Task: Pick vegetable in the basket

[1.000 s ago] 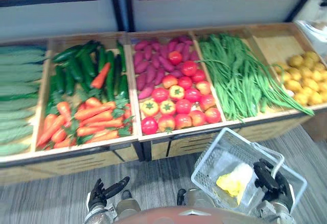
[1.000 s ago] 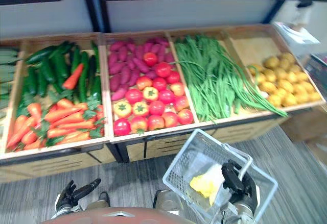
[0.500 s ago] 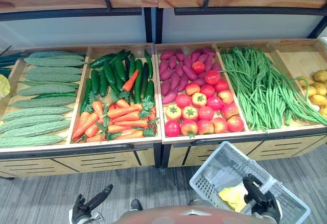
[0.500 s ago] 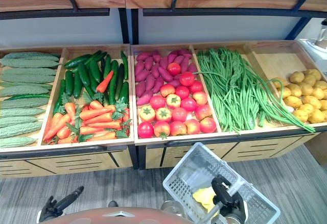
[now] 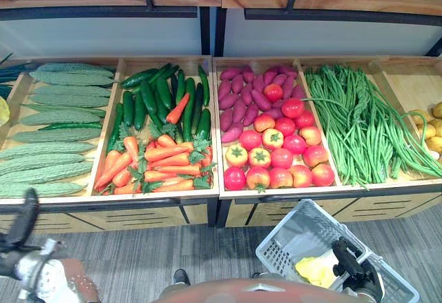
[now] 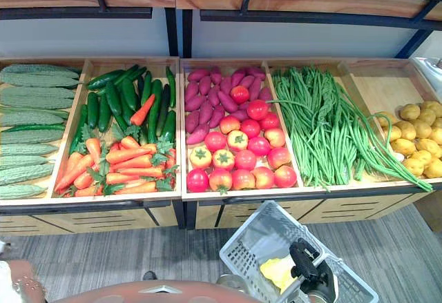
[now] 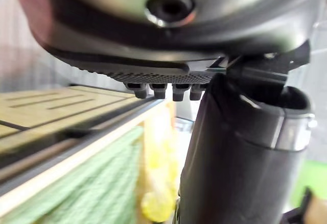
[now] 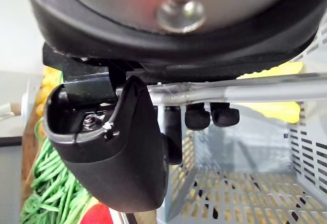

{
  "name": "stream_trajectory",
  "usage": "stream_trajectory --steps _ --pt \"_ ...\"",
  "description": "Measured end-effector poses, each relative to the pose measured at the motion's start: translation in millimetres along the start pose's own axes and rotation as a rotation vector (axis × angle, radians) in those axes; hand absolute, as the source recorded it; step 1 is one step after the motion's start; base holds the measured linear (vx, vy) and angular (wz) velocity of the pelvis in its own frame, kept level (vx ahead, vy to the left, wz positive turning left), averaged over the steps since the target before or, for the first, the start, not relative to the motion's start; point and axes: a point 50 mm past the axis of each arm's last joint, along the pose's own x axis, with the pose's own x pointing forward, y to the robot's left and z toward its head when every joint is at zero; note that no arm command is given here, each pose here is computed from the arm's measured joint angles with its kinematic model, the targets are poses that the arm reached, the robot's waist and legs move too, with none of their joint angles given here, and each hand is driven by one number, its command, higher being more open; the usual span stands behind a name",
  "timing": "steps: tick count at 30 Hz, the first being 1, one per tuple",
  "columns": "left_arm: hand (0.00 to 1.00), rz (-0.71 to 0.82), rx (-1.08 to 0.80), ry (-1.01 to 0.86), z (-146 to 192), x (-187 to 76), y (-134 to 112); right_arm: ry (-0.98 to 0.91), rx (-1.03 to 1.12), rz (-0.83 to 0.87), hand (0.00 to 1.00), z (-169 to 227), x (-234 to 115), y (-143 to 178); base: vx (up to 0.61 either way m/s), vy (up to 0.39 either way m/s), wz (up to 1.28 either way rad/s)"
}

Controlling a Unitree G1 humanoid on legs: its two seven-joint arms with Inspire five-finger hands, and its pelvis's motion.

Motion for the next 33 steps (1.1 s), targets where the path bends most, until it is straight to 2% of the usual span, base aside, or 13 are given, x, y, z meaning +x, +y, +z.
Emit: stream_trajectory --steps 2,5,8,11,17,20,23,29,33 --pt "1.00 0.078 -0.032 -0.100 21.1 2.4 5.1 -0.001 -0.001 0.000 0.00 0.1 0.1 -0.1 0.00 0.000 0.00" --pt "1.00 0.167 -0.034 -0.164 34.2 0.6 16.3 -0.001 -0.001 -0.003 0.00 0.3 0.0 -0.6 0.00 0.000 0.00" --pt "1.00 0.185 -0.058 -0.199 43.4 -1.1 16.0 -0.001 -0.002 -0.003 0.00 0.3 0.0 -0.6 0.00 0.000 0.00" --pt "1.00 0.120 -0.093 -0.240 54.2 -0.6 5.0 -0.007 -0.001 0.003 0.00 1.8 1.1 1.3 0.00 0.005 -0.03" --pt "1.00 -0.216 -0.156 -0.337 84.7 16.7 -51.7 -0.026 -0.031 0.021 0.00 6.7 3.4 6.1 0.01 0.016 -0.11" --pt "1.00 -0.409 -0.117 -0.367 93.9 25.1 -83.5 -0.054 -0.049 0.041 0.00 14.7 3.9 7.7 0.02 0.021 -0.17" --pt "1.00 -0.591 -0.087 -0.358 90.7 16.3 -108.4 -0.092 -0.101 0.071 0.00 25.8 5.2 8.5 0.03 0.018 -0.15" --pt "1.00 -0.800 -0.051 -0.298 78.5 -1.6 -137.9 -0.112 -0.110 0.104 0.00 30.6 4.1 11.8 0.05 0.001 -0.11" --pt "1.00 -0.969 0.056 -0.309 78.8 -6.8 -156.0 -0.123 -0.112 0.120 0.00 33.2 2.3 12.7 -0.01 0.005 -0.04"
